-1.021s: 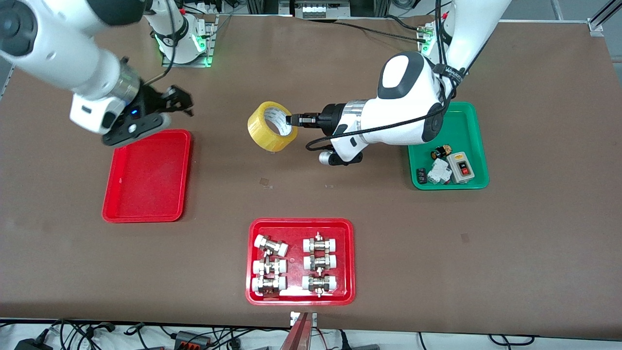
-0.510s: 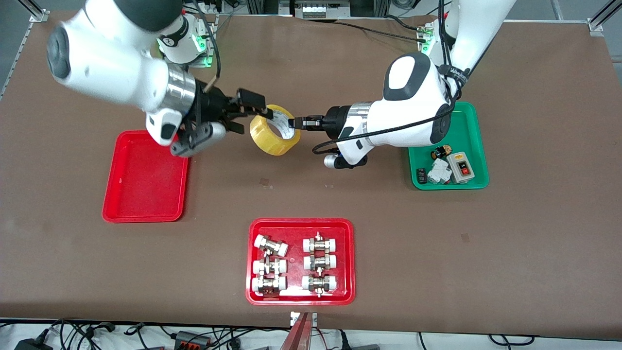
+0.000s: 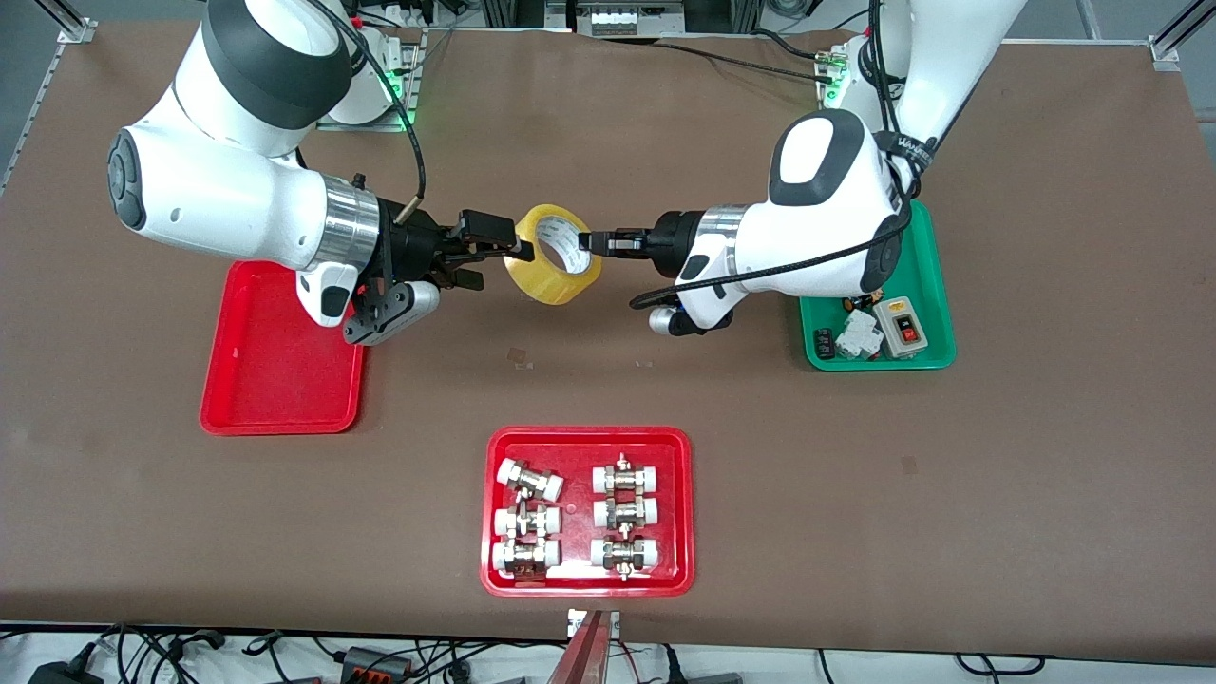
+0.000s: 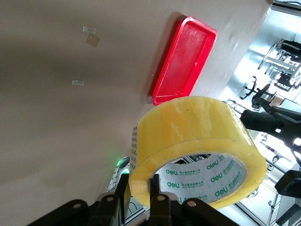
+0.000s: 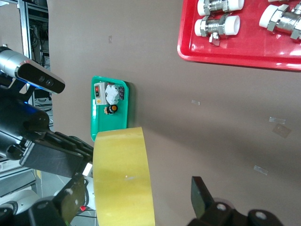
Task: Left arm passes tape to right arm into tray
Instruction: 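Grasp the tape roll with the right gripper beside the left gripper, then open the left gripper and withdraw it while the right gripper holds the tape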
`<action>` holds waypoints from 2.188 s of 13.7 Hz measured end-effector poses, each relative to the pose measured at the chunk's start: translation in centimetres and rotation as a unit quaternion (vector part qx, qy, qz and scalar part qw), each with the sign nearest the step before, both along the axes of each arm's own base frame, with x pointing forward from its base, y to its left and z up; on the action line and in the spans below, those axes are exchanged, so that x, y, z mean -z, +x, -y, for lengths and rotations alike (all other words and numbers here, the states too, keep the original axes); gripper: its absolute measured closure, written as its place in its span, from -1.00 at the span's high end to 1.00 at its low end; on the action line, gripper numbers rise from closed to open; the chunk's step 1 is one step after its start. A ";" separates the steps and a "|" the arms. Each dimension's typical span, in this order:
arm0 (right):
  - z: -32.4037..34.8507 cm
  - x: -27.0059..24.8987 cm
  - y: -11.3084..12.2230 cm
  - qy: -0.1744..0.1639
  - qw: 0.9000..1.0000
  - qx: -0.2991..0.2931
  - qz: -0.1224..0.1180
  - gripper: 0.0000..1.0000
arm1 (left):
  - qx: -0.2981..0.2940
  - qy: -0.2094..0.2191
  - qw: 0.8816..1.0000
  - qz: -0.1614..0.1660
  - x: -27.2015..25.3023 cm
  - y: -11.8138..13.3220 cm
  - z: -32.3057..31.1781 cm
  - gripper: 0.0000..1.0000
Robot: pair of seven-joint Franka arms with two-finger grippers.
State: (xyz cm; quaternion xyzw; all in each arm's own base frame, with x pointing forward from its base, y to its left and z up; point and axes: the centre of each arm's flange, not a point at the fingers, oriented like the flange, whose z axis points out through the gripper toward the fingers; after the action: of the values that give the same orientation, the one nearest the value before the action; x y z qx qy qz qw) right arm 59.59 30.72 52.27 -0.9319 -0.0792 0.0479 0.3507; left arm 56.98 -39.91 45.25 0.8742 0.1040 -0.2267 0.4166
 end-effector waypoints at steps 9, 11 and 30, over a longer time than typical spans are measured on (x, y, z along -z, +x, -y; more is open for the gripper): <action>-1.1 0.7 -0.4 0.010 1.000 -0.009 -0.011 1.00 | 0.001 0.000 1.000 -0.001 0.0 -0.1 0.0 -0.59; -1.5 0.7 -0.6 0.011 1.000 -0.013 -0.011 1.00 | 0.001 0.000 1.000 -0.001 0.0 -0.1 0.0 -0.59; -1.5 1.2 -0.5 0.012 0.999 -0.032 -0.001 0.08 | 0.011 0.005 1.000 -0.013 -1.4 1.9 -4.9 0.36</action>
State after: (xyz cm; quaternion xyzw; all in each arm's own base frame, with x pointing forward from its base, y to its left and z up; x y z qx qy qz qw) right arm 59.11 32.18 51.05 -0.9246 -0.1093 0.0588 0.3601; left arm 58.86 -35.06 46.69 0.8745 0.1011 -0.2418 0.4080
